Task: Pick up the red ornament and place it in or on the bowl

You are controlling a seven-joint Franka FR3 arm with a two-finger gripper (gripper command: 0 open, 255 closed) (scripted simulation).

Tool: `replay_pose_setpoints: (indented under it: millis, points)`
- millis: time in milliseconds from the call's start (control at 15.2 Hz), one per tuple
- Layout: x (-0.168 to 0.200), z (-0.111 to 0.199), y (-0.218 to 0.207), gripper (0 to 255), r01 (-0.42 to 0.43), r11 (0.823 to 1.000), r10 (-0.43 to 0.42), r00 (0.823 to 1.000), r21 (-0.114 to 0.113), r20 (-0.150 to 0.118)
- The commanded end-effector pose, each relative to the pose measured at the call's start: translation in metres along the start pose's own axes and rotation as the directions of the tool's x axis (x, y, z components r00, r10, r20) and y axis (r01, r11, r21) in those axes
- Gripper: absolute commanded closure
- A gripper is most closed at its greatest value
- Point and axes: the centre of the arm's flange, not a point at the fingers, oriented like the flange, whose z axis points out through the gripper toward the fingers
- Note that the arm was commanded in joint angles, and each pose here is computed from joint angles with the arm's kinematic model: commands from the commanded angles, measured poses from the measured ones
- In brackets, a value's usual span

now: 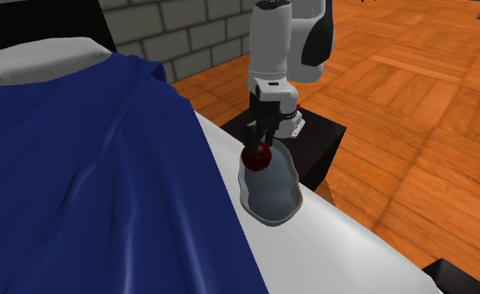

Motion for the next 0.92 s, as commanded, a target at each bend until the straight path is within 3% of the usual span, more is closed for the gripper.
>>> replay_pose_setpoints:
  millis: [0,330,396,726,858]
  points:
    - [0.000,0.001,0.000,255,0.000,1.000,0.000,1.000,-0.001,0.000]
    - [0.000,0.001,0.000,255,0.000,1.000,0.000,1.000,-0.001,0.000]
    - [0.000,0.001,0.000,0,0.000,1.000,0.000,1.000,-0.001,0.000]
    - [0.000,0.001,0.000,0,0.000,1.000,0.000,1.000,-0.001,0.000]
    - [0.000,-0.025,0.000,0,0.000,1.000,0.000,1.000,-0.001,0.000]
